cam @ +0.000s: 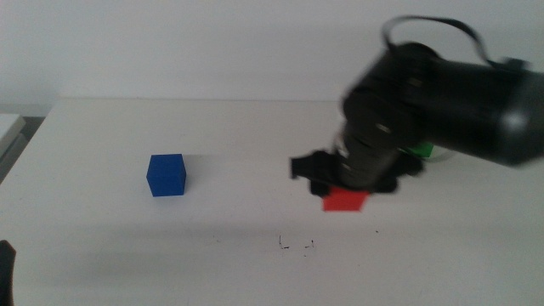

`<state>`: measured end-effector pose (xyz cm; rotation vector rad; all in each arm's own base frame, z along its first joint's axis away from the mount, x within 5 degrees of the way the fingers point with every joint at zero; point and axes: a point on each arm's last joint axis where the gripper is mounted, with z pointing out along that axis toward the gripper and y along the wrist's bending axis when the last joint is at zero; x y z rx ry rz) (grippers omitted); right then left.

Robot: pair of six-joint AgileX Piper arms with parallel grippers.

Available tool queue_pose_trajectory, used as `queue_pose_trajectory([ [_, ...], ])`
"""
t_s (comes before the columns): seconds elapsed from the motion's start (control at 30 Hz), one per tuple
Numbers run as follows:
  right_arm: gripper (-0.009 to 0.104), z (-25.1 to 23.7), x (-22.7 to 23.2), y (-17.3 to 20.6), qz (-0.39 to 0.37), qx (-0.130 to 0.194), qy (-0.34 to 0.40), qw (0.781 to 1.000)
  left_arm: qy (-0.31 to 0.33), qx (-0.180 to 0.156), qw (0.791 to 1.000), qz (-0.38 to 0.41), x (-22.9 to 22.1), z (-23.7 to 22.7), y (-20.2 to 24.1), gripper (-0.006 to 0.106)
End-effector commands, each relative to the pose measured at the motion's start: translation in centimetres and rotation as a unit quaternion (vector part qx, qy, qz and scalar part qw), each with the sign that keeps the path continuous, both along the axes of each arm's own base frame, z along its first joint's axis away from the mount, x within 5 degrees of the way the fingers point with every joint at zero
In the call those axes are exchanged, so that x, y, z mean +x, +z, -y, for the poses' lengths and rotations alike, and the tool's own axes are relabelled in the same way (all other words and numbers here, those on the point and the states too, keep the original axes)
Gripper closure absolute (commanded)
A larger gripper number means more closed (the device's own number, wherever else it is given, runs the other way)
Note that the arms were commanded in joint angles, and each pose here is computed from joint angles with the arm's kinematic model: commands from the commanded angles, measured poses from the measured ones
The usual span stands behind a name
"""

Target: Stack red cubes first, then green, then blue cubes in a specific spot.

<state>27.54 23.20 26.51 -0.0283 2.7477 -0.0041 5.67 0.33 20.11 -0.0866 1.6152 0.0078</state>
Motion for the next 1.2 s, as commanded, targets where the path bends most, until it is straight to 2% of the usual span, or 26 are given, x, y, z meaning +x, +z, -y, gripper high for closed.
queue_pose_trajectory([
  [0.0,0.098,-1.9,1.7,-0.2,-0.002,-0.015,0.014,1.0,0.0,-0.003,1.0,0.01,0.0,0.0,0.2,0.007],
  [0.17,0.098,-5.7,4.2,-2.0,-0.018,-0.013,0.027,0.999,0.0,-0.003,1.0,0.01,0.0,0.0,0.2,0.007],
  [0.3,0.098,-7.2,4.4,-3.9,-0.048,-0.014,0.041,0.998,0.0,-0.003,1.0,0.01,0.0,0.0,0.2,0.007],
  [0.6,0.098,-7.0,4.7,-6.6,-0.075,-0.038,0.022,0.996,0.0,-0.003,1.0,0.01,0.0,0.0,0.2,0.007],
  [0.9,0.098,-7.0,4.6,-7.6,-0.077,-0.025,0.003,0.997,0.0,-0.003,1.0,0.01,0.0,0.0,0.2,0.007],
  [1.17,0.098,-6.9,4.8,-8.3,-0.076,-0.03,-0.02,0.996,0.0,-0.003,1.0,0.01,0.0,0.0,0.2,0.007],
])
